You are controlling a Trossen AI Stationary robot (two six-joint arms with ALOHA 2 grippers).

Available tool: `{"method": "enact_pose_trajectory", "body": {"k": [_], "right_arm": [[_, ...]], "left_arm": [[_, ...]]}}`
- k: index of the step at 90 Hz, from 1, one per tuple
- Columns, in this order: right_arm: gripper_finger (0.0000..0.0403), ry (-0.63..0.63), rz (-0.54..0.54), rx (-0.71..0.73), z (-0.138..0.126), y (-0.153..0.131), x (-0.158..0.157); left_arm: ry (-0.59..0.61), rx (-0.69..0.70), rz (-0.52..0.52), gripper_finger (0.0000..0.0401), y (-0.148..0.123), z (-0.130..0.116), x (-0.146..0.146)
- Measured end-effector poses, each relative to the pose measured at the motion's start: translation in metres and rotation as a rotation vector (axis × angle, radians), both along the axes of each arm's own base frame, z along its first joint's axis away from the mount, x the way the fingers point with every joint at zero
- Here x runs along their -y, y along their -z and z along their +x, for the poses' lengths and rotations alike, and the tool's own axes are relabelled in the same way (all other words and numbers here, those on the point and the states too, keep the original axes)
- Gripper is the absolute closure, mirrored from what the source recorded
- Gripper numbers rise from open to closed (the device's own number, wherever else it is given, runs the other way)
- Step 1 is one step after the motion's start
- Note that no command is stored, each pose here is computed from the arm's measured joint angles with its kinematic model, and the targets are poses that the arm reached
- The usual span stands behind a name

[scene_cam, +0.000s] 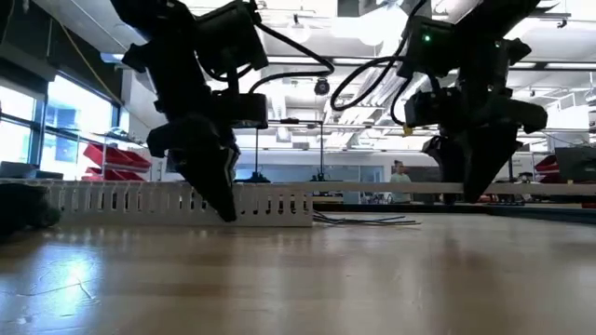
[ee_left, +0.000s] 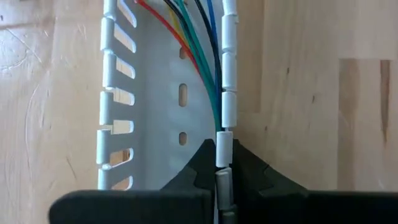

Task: Ziptie cables
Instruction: Close the white cable duct

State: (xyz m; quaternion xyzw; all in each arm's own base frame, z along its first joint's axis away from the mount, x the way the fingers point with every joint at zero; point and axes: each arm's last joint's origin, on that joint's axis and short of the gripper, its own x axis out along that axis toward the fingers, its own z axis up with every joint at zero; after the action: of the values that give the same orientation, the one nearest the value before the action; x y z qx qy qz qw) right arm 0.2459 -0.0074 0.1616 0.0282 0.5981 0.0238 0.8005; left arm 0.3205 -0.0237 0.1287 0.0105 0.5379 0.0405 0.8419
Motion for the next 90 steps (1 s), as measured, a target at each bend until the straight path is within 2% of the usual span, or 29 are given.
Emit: {"method": "enact_pose_trajectory", "body": {"k": [11, 29, 38, 56, 65, 78, 90], "right_arm": [[0.0181, -0.061, -0.025, -0.017, -0.002, 0.0, 0.0], [0.0181, -0.077, -0.029, -0.027, -0.003, 0.001, 0.0], [0.0181, -0.08, -0.024, -0.026, -0.003, 0.0, 0.0], [0.0181, -0.09, -0.012, -0.001, 0.0, -0.002, -0.001], [0.0181, -0.09, -0.012, -0.007, -0.001, -0.001, -0.001], [0.0181, -0.083, -0.013, -0.016, -0.001, -0.001, -0.001], [0.0181, -0.06, -0.01, -0.028, -0.002, -0.001, 0.0]], "left_arm": [[-0.011, 0.016, -0.008, 0.04, 0.0, 0.002, 0.0], [-0.084, 0.032, -0.02, 0.0388, -0.002, 0.003, 0.0], [-0.106, 0.031, -0.028, 0.0353, -0.004, 0.002, 0.0], [-0.139, 0.048, -0.047, 0.0242, -0.019, -0.004, -0.001], [-0.153, 0.069, -0.07, 0.0201, -0.026, -0.005, -0.001], [-0.238, 0.131, -0.098, 0.0181, -0.03, -0.002, -0.001], [-0.194, 0.237, -0.096, 0.0179, -0.03, 0.01, -0.001]]}}
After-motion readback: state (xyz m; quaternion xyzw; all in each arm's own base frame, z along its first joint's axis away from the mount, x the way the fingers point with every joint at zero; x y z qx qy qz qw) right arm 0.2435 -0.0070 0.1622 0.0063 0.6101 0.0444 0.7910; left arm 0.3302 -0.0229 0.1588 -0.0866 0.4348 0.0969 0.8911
